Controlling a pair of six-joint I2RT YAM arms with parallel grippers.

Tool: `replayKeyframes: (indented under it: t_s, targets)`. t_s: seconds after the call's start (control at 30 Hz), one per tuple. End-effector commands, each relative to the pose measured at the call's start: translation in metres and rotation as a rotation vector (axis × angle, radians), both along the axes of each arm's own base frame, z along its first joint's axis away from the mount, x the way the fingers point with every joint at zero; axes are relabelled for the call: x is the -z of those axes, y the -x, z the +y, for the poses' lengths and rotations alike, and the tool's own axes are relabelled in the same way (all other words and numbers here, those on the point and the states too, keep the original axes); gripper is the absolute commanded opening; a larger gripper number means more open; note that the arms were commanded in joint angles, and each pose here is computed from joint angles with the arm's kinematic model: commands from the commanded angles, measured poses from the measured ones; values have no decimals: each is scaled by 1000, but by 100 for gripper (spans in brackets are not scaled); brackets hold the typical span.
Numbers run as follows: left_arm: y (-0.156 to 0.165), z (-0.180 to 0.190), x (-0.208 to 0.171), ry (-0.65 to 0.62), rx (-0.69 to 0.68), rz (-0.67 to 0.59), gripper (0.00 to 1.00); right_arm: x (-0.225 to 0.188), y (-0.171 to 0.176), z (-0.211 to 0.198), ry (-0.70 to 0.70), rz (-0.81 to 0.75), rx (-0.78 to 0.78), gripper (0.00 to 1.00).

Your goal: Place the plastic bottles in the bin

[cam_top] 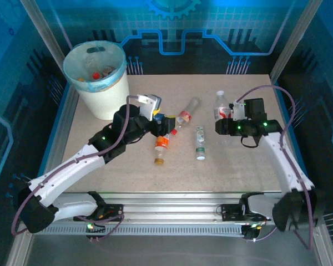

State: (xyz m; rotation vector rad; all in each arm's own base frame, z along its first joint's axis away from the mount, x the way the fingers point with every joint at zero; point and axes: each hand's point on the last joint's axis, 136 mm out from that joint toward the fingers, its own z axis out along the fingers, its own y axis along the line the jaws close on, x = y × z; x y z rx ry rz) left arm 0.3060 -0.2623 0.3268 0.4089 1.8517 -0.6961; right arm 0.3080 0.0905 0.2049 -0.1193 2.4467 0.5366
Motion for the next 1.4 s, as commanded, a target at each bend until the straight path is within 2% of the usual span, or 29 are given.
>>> replayKeyframes:
  t_s: [0.0, 0.13, 0.3, 0.43, 0.57, 0.63, 0.83, 1.03, 1.1, 1.13, 1.17, 1.2, 1.27, 1.37]
  targets:
    - [-14, 1, -20, 112, -66, 58, 81, -45, 12, 43, -143, -167, -194, 61]
    - [-13, -14, -47, 231, 9, 67, 81, -80, 29, 77, -217, -288, -358, 59]
    - [-7, -26, -79, 341, 115, 93, 80, -105, 52, 118, -222, -406, -554, 60]
    - [0, -31, -96, 366, 180, 80, 78, -117, 61, 140, -241, -443, -639, 59]
    - [0, -23, -102, 388, 170, 87, 73, -126, 68, 157, -252, -473, -721, 58]
    - [-1, -18, -104, 396, 156, 83, 68, -128, 71, 164, -251, -479, -755, 57]
    - [-4, -8, -105, 411, 130, 82, 42, -125, 76, 175, -247, -484, -809, 57]
    - [-4, -4, -104, 397, 113, 60, 27, -118, 71, 181, -237, -466, -802, 59]
    - [-6, 1, -104, 383, 87, 52, 17, -121, 68, 184, -234, -469, -797, 64]
    - [-7, 3, -105, 372, 76, 41, 13, -124, 65, 185, -222, -481, -786, 69]
    - [-7, 7, -106, 362, 60, 27, 12, -126, 60, 186, -201, -492, -761, 77]
    - [-9, 12, -109, 354, 32, 6, 9, -129, 54, 186, -171, -509, -724, 98]
    - [-14, 27, -113, 339, -44, -40, 0, -139, 42, 185, -135, -549, -665, 100]
    - [-22, 51, -123, 326, -146, -88, 0, -156, 31, 187, -133, -615, -625, 100]
